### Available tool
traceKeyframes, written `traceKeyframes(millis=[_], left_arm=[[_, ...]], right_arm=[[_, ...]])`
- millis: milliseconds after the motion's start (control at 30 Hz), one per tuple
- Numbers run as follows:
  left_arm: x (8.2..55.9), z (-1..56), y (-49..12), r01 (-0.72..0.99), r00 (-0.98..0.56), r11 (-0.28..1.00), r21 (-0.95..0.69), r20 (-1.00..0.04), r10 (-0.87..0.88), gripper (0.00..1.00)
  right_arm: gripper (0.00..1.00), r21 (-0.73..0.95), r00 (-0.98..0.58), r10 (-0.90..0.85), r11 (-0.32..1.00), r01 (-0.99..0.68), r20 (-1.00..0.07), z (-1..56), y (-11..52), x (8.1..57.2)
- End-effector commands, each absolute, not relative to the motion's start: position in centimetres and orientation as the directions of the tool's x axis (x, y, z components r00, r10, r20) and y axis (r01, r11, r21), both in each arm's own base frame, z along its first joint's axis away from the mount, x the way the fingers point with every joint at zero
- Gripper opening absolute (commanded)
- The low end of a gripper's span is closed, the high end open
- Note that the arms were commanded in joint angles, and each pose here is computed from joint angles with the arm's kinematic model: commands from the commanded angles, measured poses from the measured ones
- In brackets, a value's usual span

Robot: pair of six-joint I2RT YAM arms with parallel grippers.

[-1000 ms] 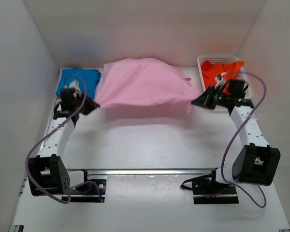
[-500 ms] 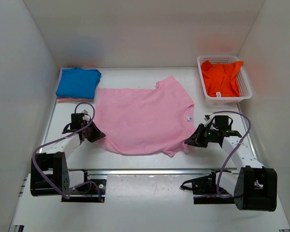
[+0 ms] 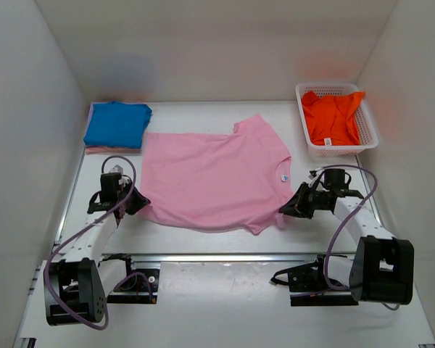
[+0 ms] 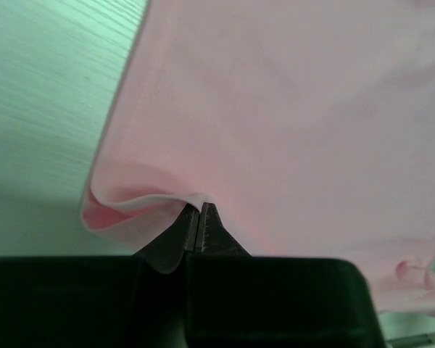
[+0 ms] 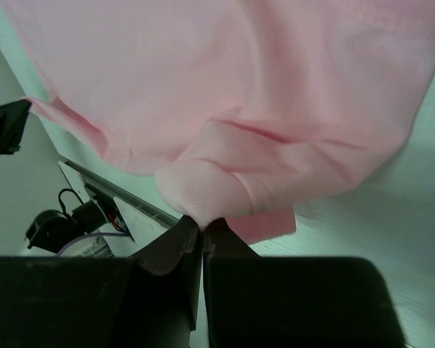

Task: Fold and stack the t-shirts
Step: Fold the flattened tshirt in 1/3 of the way

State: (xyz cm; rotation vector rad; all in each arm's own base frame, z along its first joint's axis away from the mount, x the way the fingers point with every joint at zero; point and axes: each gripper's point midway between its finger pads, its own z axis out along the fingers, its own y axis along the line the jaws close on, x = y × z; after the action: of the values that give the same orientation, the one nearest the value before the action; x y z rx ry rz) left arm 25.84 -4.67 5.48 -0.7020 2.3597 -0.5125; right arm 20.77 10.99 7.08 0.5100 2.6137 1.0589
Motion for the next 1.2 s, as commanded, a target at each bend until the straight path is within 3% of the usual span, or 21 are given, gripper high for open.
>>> traceKeyframes(millis=[0, 333, 933, 1033, 1100, 1167], left_arm=[[26.9, 6.8, -2.5, -0.423, -0.584, 0.772, -0.475, -0.508, -0.633, 0.0], [28.9, 7.2, -1.9, -0.459, -0.519, 0.728, -0.509, -0.511, -0.685, 0.0], [33.6, 7.7, -0.8, -0.474, -0.494, 0.714, -0.515, -0.516, -0.7, 0.0], [34.5, 7.4, -0.7, -0.471, -0.492, 0.713, -0.519, -0.517, -0.701, 0.16], [35.4, 7.5, -0.2, -0.474, -0.478, 0.709, -0.521, -0.524, -0.705, 0.14], [36.8, 8.3, -0.2, -0.445, -0.483, 0.718, -0.535, -0.532, -0.696, 0.24]], right_arm=[[0.0, 0.745, -0.884, 0.421, 0.653, 0.14, -0.204, 9.3, 10.8, 24.3], [0.01, 0.759, -0.882, 0.417, 0.64, 0.116, -0.217, 10.4, 10.1, 29.7], [0.0, 0.778, -0.891, 0.414, 0.616, 0.124, -0.185, 9.1, 9.6, 34.6], [0.0, 0.777, -0.895, 0.403, 0.619, 0.113, -0.19, 8.9, 9.8, 35.6], [0.0, 0.768, -0.895, 0.396, 0.632, 0.103, -0.206, 8.7, 9.8, 36.2], [0.08, 0.762, -0.887, 0.393, 0.643, 0.078, -0.241, 9.0, 9.5, 37.4]])
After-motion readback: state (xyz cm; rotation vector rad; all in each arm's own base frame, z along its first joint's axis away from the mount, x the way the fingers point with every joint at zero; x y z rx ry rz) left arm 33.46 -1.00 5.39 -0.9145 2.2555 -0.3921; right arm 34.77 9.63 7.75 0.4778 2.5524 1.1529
